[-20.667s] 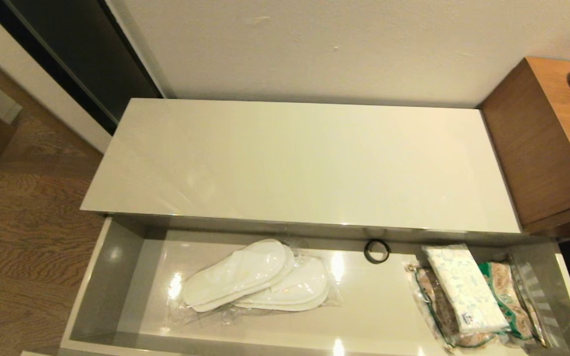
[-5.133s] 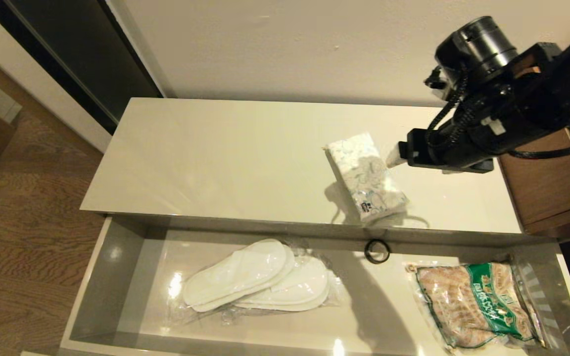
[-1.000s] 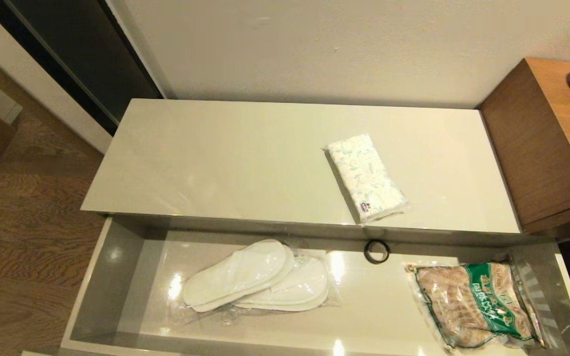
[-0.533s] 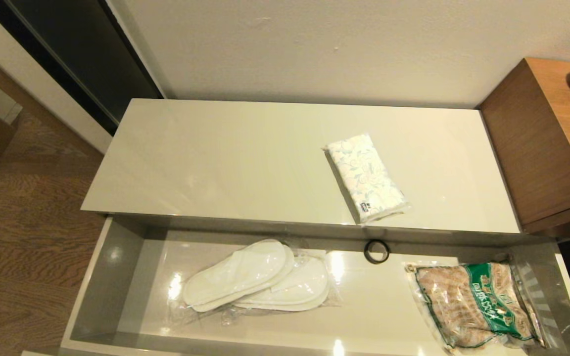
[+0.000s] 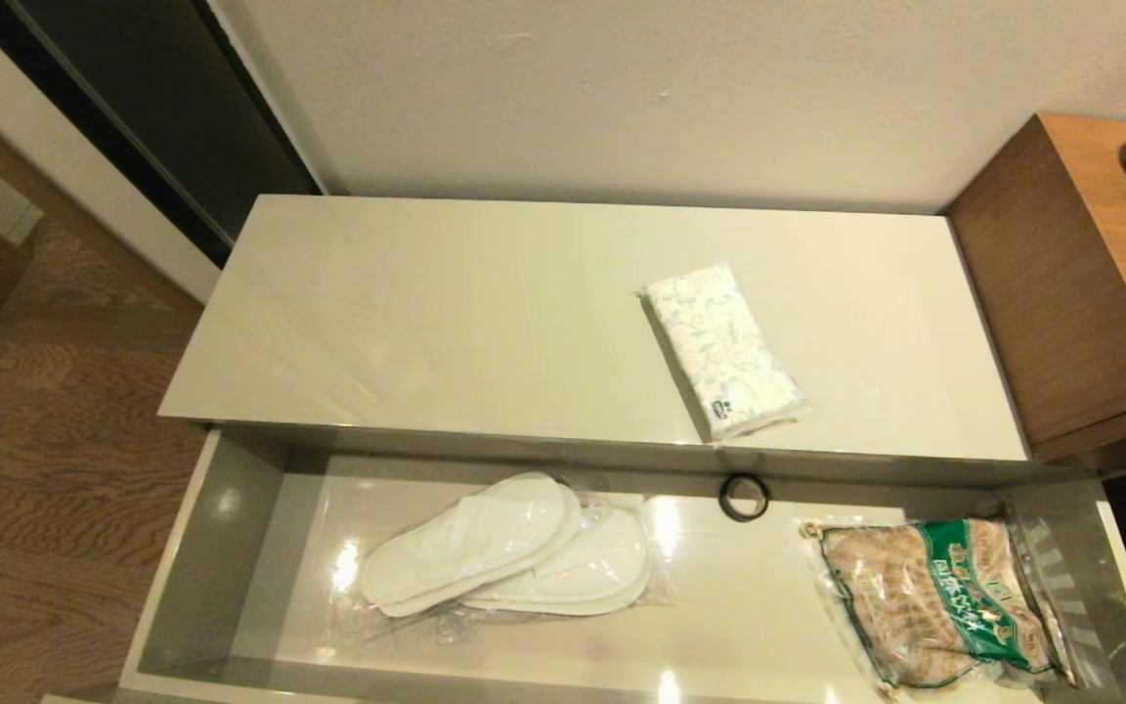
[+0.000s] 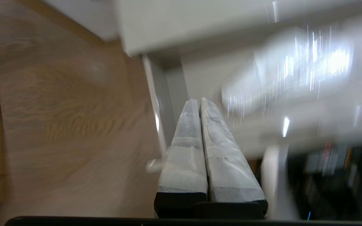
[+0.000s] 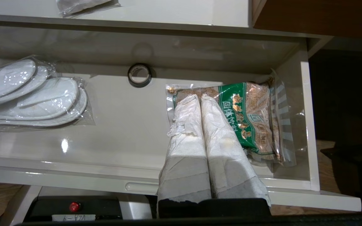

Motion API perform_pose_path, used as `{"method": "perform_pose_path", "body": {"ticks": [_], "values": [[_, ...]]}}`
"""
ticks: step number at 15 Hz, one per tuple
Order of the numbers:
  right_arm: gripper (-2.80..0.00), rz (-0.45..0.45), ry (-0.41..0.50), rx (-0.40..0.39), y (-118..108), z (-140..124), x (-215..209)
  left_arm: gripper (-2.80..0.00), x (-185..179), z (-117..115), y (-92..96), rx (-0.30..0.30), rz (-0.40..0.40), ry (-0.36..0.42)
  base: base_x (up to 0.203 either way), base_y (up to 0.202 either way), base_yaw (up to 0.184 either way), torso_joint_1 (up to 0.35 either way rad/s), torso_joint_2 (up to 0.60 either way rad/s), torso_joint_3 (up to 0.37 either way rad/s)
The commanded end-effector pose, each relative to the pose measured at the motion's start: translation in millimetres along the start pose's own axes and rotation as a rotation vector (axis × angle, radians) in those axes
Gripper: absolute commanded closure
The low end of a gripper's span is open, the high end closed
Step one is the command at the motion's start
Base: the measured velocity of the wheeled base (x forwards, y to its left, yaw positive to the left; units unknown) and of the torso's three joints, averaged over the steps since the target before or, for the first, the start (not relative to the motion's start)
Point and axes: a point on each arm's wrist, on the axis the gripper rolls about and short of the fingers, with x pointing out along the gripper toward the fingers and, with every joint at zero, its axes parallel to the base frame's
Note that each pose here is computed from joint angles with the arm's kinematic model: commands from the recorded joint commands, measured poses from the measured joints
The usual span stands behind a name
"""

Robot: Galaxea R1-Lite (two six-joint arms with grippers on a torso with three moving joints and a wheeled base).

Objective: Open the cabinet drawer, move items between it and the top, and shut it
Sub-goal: Take out the disposable slippers from the drawer

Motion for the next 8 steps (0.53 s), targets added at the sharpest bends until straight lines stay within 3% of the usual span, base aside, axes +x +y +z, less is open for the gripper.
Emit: {"method": "perform_pose_path", "body": {"ticks": [1, 2, 3, 4, 6, 8], "values": [[0.00, 0.001, 0.003, -0.001, 0, 0, 0, 0.00, 23, 2, 2.1, 0.099, -0.084, 0.130, 0.000, 0.000, 0.000, 0.000, 0.00, 0.000], [0.00, 0.001, 0.003, -0.001, 0, 0, 0, 0.00, 33, -9, -1.9, 0.167, -0.141, 0.187, 0.000, 0.000, 0.000, 0.000, 0.00, 0.000], [0.00, 0.001, 0.003, -0.001, 0, 0, 0, 0.00, 41, -14, -4.1, 0.259, -0.199, 0.214, 0.000, 0.000, 0.000, 0.000, 0.00, 0.000], [0.00, 0.001, 0.003, -0.001, 0, 0, 0, 0.00, 49, -17, -5.8, 0.313, -0.269, 0.223, 0.000, 0.000, 0.000, 0.000, 0.00, 0.000], [0.00, 0.001, 0.003, -0.001, 0, 0, 0, 0.00, 64, -26, -9.6, 0.335, -0.365, 0.270, 0.000, 0.000, 0.000, 0.000, 0.00, 0.000], [0.00, 0.001, 0.003, -0.001, 0, 0, 0, 0.00, 73, -34, -12.8, 0.350, -0.405, 0.288, 0.000, 0.000, 0.000, 0.000, 0.00, 0.000]]}}
